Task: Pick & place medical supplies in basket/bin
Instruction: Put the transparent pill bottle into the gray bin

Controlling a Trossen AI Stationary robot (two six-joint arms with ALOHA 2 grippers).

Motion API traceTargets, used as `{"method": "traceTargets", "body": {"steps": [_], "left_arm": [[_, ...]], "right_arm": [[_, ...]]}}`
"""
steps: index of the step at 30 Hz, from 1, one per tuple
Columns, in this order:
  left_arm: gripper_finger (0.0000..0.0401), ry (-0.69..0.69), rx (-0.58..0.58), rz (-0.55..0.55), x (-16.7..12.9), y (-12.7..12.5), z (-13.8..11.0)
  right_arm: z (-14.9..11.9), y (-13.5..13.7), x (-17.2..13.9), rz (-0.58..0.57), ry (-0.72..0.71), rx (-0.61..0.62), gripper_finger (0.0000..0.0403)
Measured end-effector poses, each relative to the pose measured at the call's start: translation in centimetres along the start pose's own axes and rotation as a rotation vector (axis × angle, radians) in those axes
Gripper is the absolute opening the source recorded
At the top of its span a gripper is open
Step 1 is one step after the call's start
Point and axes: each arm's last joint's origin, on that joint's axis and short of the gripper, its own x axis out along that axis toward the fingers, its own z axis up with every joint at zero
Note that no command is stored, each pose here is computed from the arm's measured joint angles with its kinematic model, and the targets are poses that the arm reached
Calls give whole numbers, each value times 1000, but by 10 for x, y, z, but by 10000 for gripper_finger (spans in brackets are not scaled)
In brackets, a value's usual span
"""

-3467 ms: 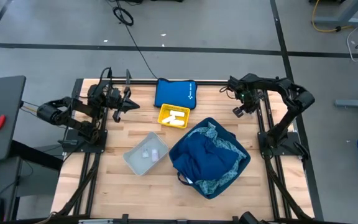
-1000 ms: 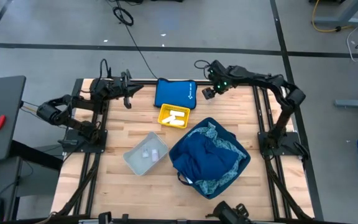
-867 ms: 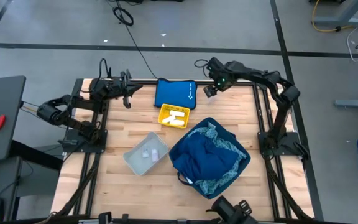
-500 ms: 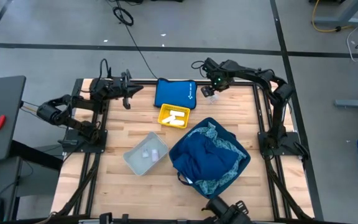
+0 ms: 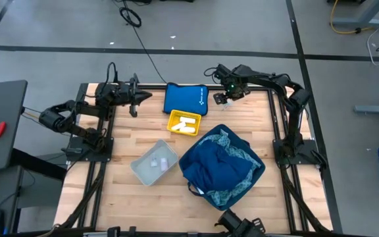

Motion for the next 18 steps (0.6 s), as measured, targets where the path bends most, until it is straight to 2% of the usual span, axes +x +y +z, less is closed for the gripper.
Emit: {"method": "traceTargets", "body": {"steps": [6,12,18], "left_arm": [[16,5,-4,-23,0,-1,0],[16,5,-4,-25,0,-1,0],[16,8,-5,-45,0,-1,0]], "right_arm": [[-5,-4,9,18,42,20,266],[2,-4,9,92,4,55,266],[7,-8,15,116,6,97,266]]}}
